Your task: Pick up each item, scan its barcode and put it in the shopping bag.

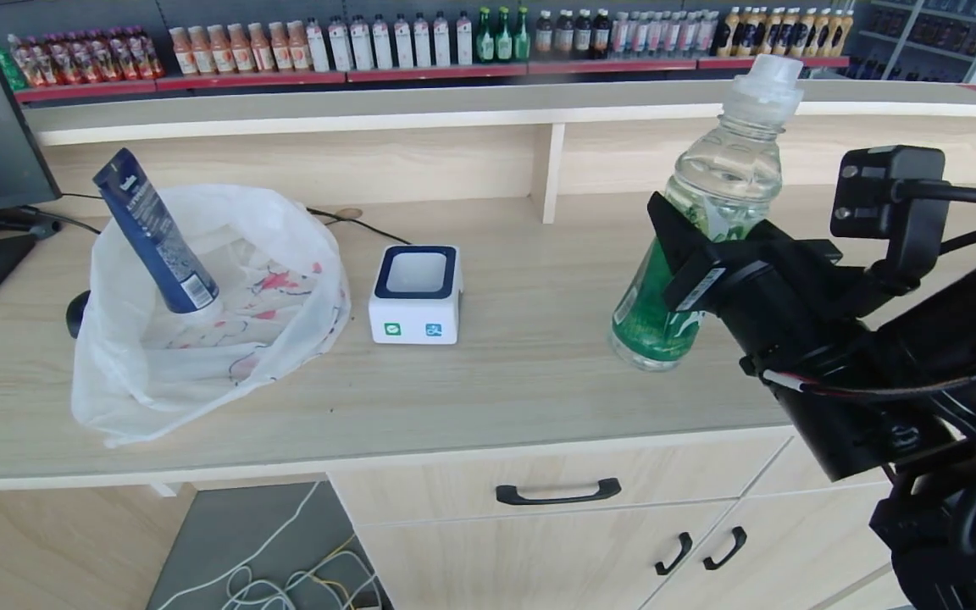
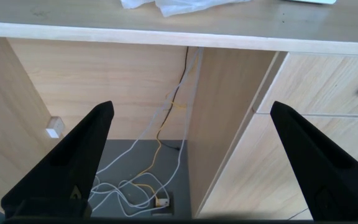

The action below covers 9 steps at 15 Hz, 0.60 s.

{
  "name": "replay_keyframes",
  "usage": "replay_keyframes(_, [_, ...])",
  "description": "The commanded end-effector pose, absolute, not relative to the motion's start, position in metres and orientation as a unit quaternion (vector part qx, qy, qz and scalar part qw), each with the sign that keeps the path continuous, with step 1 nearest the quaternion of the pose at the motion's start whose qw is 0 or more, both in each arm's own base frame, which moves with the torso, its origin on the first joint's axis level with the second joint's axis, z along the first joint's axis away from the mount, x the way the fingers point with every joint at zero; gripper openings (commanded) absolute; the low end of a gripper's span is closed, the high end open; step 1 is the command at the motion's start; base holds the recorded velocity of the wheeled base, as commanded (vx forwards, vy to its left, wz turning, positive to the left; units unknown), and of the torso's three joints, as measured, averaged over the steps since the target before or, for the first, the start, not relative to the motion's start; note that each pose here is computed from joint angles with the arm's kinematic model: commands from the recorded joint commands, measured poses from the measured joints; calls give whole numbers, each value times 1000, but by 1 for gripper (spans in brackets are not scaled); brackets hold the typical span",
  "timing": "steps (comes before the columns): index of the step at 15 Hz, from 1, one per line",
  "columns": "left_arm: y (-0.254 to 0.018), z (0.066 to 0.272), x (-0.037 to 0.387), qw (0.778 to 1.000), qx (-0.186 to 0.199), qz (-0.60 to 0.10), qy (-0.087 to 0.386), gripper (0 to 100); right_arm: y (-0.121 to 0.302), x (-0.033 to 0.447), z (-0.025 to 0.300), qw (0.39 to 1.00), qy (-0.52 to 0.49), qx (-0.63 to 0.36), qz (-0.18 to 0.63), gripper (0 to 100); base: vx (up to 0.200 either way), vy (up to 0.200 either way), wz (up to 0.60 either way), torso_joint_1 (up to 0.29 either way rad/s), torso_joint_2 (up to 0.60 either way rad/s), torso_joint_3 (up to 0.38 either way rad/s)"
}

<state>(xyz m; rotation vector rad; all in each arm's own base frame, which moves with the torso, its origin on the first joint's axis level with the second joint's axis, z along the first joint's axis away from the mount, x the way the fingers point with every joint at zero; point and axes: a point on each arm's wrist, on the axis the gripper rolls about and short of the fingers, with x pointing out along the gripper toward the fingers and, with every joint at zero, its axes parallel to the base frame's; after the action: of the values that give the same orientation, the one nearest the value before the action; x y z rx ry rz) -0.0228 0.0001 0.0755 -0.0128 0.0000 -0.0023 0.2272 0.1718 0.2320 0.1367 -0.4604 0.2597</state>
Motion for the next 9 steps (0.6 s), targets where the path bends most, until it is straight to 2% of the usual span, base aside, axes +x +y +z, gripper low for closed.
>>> replay_keyframes(1, [0,76,-23,1000,-7,-1,1,100,172,227,236,961,-235,73,128,0,0,200,0,7,2,-2])
replay_keyframes(9, [0,75,-23,1000,-7,0,2,100,173,227,236,960,-235,78,130,0,0,200,0,-1,0,5])
